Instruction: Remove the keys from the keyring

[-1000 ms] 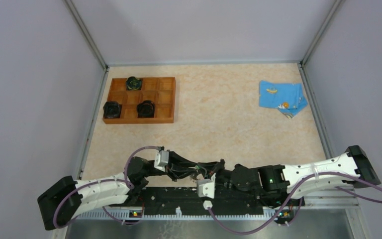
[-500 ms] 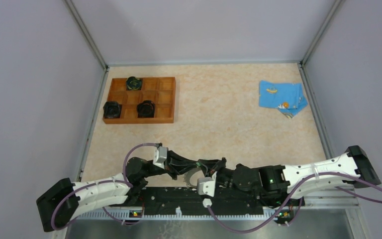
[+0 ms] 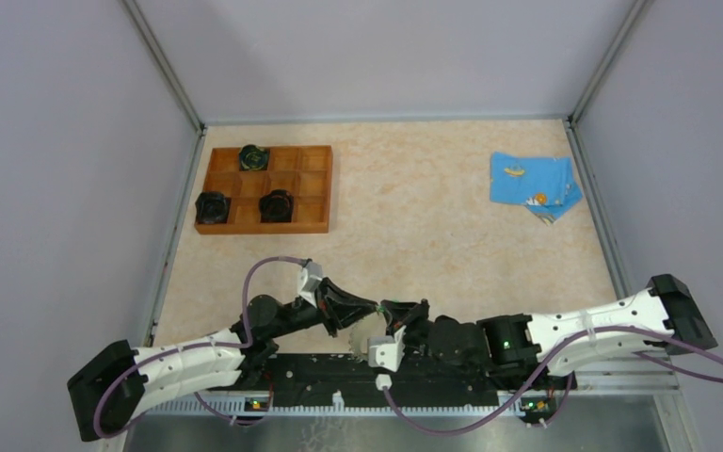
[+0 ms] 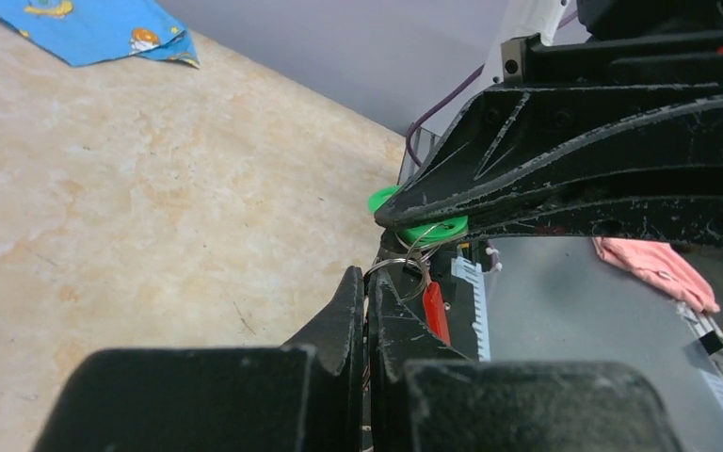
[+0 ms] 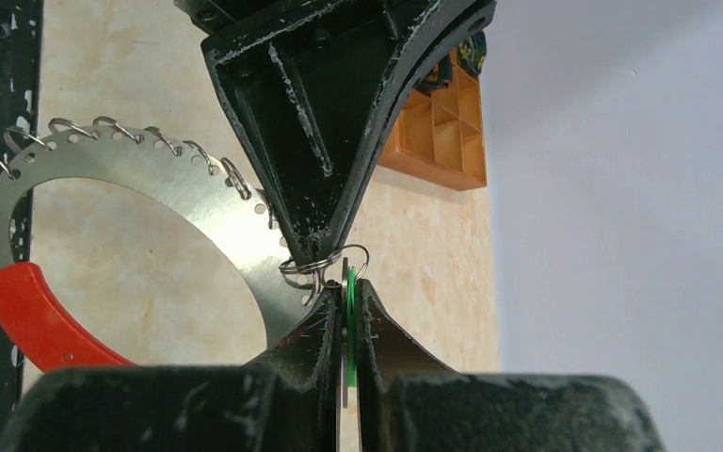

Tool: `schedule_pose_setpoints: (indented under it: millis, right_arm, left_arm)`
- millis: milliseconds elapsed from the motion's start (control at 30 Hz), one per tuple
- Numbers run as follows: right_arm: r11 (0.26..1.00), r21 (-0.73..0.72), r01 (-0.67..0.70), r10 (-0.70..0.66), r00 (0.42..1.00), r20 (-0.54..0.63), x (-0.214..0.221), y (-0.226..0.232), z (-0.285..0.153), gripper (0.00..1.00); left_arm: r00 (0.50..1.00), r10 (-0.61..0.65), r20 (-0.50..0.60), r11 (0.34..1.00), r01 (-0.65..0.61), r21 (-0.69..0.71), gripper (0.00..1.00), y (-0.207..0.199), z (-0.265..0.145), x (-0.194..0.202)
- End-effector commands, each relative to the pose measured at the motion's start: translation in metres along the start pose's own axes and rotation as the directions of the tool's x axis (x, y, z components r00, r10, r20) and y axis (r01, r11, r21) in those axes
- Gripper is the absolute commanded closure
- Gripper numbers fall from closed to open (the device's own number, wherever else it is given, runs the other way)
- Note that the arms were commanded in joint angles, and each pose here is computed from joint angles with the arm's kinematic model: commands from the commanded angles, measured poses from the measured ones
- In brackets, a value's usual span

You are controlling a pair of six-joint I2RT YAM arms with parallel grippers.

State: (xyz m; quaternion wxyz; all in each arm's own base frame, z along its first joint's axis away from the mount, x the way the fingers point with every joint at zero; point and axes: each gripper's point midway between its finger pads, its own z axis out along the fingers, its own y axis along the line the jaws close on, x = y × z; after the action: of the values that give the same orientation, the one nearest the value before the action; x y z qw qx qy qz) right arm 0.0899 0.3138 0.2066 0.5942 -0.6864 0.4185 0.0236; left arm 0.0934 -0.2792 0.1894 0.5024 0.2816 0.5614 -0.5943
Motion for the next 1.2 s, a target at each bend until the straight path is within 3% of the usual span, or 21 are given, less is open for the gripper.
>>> schedule_pose_setpoints:
  millis: [0,433,1167]
  right_arm:
    - [0.998,0.055,-0.029,0.028,0.999,0.018,-0.015,-0.017,-0.004,1.00]
    - [1.000,-0.009,0.004,-0.004,0.998,-0.059,-0.002,0.003,0.003,1.00]
    - [0.975,0.016,-0.220,0.221,0.969,-0.109,0.006,-0.006,0.026,1.00]
  left_arm:
    - [0.993,-0.122,-0.004,0.989,0.121,-0.090,1.00,0.013,-0.007,0.013]
    - [0.955,-0.294,0.044,0.938,0.297,-0.179,1.00,0.023,-0.006,0.011]
    - [0.943,-0.312,0.118,0.930,0.329,-0.165,1.00,0.022,0.003,-0.012]
